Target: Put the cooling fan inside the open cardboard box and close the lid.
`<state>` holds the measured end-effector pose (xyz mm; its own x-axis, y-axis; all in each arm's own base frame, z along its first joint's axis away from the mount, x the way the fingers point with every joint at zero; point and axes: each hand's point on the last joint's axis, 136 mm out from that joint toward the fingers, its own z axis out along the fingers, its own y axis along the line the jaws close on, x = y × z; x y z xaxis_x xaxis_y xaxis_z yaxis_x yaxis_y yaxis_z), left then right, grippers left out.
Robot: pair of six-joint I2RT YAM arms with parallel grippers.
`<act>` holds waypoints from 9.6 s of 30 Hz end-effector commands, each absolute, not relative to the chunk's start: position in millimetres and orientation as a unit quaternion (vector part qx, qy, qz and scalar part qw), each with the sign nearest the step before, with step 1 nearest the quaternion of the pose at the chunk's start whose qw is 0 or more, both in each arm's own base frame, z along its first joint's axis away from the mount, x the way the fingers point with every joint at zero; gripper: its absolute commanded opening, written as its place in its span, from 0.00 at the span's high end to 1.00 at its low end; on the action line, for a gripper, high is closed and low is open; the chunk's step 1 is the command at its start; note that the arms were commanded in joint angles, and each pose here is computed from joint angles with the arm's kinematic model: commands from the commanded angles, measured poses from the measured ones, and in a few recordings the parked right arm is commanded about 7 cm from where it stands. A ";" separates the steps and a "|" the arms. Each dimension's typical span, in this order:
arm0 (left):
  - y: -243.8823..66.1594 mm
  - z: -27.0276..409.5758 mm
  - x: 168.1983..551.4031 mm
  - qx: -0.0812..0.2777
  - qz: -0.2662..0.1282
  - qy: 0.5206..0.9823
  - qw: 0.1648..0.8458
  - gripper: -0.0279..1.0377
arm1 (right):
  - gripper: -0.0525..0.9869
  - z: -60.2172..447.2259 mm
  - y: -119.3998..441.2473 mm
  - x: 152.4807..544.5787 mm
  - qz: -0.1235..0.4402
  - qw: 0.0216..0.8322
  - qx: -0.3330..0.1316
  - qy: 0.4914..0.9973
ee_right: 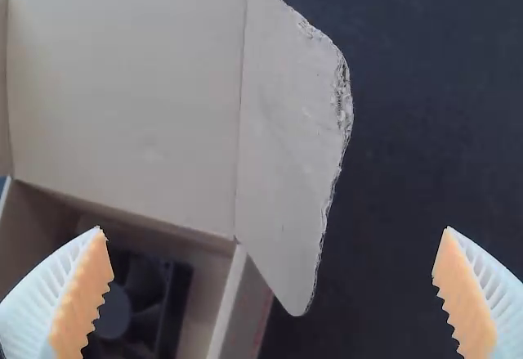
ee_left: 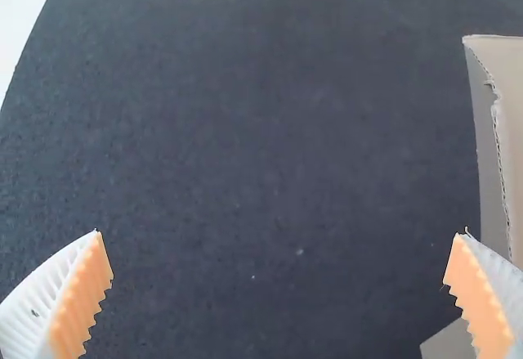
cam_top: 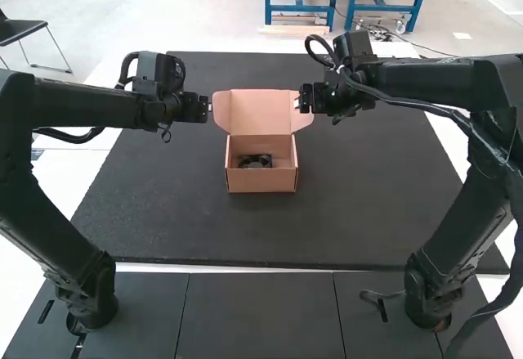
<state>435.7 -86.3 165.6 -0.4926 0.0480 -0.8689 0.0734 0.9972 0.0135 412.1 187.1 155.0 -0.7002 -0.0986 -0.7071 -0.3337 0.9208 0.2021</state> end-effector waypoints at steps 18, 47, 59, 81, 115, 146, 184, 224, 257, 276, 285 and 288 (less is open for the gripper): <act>-96.0 162.5 456.0 0.034 -0.028 0.854 0.518 0.07 | 0.09 164.7 191.6 425.3 0.174 0.385 -0.123 0.898; -123.9 156.2 456.4 0.049 -0.089 0.860 0.501 0.07 | 0.39 168.5 196.1 447.7 0.196 0.399 -0.094 0.891; -130.7 155.2 453.6 0.055 -0.093 0.860 0.499 0.07 | 0.66 172.8 196.6 451.3 0.196 0.411 -0.094 0.885; -134.3 155.9 452.9 0.055 -0.100 0.861 0.496 0.07 | 0.97 161.8 225.7 431.0 0.230 0.384 -0.128 0.885; -154.3 143.1 431.5 0.080 -0.121 0.878 0.457 0.07 | 0.97 121.2 260.1 380.3 0.221 0.296 -0.188 0.910; -144.2 149.4 401.5 0.097 -0.107 0.892 0.429 0.07 | 0.97 115.2 261.5 337.2 0.201 0.237 -0.244 0.919; -91.4 208.8 427.1 0.061 -0.036 0.858 0.509 0.07 | 0.10 152.2 230.8 311.5 0.177 0.240 -0.244 0.923; -189.4 185.7 426.7 0.168 -0.109 0.889 0.411 0.07 | 0.09 228.6 167.4 258.7 0.191 0.393 -0.214 0.874; -197.1 66.7 367.2 0.202 -0.114 0.920 0.317 0.07 | 0.09 216.2 163.5 260.8 0.184 0.379 -0.207 0.883; -194.6 82.6 363.7 0.197 -0.111 0.921 0.316 0.07 | 0.09 219.6 161.7 261.5 0.184 0.384 -0.205 0.881; -172.6 161.2 371.6 0.169 -0.117 0.891 0.406 0.07 | 0.09 243.7 153.3 272.8 0.173 0.423 -0.181 0.871; -157.5 190.6 372.9 0.159 -0.115 0.875 0.443 0.07 | 0.09 259.1 142.3 284.2 0.165 0.458 -0.158 0.859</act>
<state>368.5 -171.7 160.6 -0.6175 0.1988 -0.7610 0.3980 0.9135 -0.0844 274.4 156.2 231.2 -0.5887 -0.1826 -0.7874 -0.4719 0.8685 0.1514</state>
